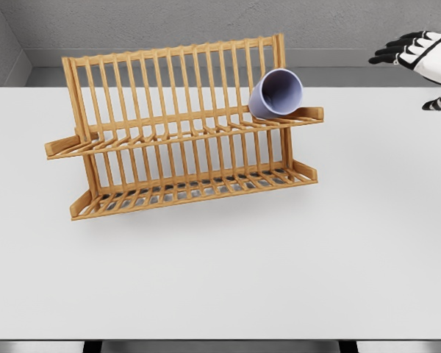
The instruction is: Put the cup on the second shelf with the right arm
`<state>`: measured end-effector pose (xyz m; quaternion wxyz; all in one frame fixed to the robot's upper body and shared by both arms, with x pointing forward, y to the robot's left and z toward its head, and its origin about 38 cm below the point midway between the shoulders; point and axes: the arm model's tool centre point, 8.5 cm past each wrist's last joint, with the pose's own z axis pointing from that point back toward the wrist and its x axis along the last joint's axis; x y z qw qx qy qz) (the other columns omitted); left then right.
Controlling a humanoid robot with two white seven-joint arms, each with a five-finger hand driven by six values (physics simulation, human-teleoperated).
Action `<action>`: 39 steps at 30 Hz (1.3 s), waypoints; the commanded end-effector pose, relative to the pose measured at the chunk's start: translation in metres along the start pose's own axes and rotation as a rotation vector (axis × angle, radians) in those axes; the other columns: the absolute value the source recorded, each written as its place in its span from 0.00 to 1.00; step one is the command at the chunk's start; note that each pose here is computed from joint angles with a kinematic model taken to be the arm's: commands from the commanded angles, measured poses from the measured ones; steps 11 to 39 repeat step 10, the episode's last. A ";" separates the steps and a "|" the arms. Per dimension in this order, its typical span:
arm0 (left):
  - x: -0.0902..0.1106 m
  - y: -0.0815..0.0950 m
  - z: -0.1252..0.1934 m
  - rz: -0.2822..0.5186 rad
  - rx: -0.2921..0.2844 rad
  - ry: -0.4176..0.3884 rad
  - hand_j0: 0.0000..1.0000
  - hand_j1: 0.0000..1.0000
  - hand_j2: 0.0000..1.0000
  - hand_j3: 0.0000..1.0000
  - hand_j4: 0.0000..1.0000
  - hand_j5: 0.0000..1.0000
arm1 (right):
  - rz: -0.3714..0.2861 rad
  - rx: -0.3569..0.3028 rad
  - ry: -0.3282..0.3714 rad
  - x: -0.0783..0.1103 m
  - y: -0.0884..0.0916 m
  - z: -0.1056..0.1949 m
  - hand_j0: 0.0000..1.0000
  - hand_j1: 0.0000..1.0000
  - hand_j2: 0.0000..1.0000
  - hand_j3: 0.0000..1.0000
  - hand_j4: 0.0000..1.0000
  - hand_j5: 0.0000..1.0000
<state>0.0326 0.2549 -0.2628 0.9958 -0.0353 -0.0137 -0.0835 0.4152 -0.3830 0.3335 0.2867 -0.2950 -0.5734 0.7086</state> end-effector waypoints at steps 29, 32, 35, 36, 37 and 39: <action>-0.001 0.000 0.000 0.000 0.001 0.002 1.00 1.00 1.00 1.00 1.00 1.00 | -0.156 0.018 -0.023 0.013 0.066 -0.019 1.00 1.00 1.00 1.00 1.00 1.00; -0.001 0.000 0.000 0.000 0.001 0.002 1.00 1.00 1.00 1.00 1.00 1.00 | -0.156 0.018 -0.023 0.013 0.066 -0.019 1.00 1.00 1.00 1.00 1.00 1.00; -0.001 0.000 0.000 0.000 0.001 0.002 1.00 1.00 1.00 1.00 1.00 1.00 | -0.156 0.018 -0.023 0.013 0.066 -0.019 1.00 1.00 1.00 1.00 1.00 1.00; -0.001 0.000 0.000 0.000 0.001 0.002 1.00 1.00 1.00 1.00 1.00 1.00 | -0.156 0.018 -0.023 0.013 0.066 -0.019 1.00 1.00 1.00 1.00 1.00 1.00; -0.001 0.000 0.000 0.000 0.001 0.002 1.00 1.00 1.00 1.00 1.00 1.00 | -0.156 0.018 -0.023 0.013 0.066 -0.019 1.00 1.00 1.00 1.00 1.00 1.00; -0.001 0.000 0.000 0.000 0.001 0.002 1.00 1.00 1.00 1.00 1.00 1.00 | -0.156 0.018 -0.023 0.013 0.066 -0.019 1.00 1.00 1.00 1.00 1.00 1.00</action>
